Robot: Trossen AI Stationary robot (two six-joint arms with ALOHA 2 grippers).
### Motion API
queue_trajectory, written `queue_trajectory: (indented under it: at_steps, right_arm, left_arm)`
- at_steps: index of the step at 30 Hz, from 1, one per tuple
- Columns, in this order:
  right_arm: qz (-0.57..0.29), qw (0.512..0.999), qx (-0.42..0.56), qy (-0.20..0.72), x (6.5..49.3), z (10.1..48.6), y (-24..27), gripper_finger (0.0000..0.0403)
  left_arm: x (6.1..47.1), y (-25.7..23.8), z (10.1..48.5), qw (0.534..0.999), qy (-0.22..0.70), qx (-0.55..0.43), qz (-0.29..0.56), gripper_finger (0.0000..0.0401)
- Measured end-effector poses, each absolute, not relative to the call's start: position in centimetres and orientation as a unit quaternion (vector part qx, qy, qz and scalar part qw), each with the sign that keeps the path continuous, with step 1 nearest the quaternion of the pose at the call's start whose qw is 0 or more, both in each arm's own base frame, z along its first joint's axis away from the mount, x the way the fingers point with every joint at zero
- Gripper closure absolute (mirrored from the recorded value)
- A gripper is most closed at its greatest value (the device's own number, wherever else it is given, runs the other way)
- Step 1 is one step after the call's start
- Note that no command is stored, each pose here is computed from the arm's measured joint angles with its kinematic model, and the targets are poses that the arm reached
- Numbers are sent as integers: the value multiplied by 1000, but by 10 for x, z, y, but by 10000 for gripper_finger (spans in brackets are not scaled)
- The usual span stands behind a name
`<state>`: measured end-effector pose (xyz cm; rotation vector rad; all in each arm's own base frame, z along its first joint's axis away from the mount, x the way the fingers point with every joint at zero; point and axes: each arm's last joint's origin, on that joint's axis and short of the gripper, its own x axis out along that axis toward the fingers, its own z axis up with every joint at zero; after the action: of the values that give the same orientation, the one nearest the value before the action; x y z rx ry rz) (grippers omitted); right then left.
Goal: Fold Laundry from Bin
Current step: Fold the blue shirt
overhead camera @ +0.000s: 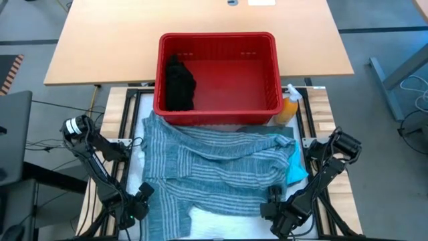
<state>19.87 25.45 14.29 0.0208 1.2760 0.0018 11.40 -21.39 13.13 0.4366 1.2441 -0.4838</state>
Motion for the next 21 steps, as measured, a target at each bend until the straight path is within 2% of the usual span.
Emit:
queue_trajectory:
  at_steps: [5, 6, 10, 14, 21]
  right_arm:
    - [15, 802, -11, 597, 200, 148, 257, 314]
    - [14, 801, -20, 598, 201, 150, 257, 315]
    - [4, 805, -28, 593, 212, 165, 256, 311]
    - [32, 803, -15, 595, 219, 179, 263, 293]
    - [65, 808, -24, 586, 203, 185, 282, 217]
  left_arm:
    - [116, -215, 130, 781, 575, 158, -187, 378]
    - [116, -215, 130, 785, 575, 148, -179, 389]
    - [118, -216, 131, 794, 571, 127, -168, 397]
    - [120, -222, 135, 800, 567, 108, -165, 401]
    - [125, -230, 144, 804, 561, 93, -175, 401]
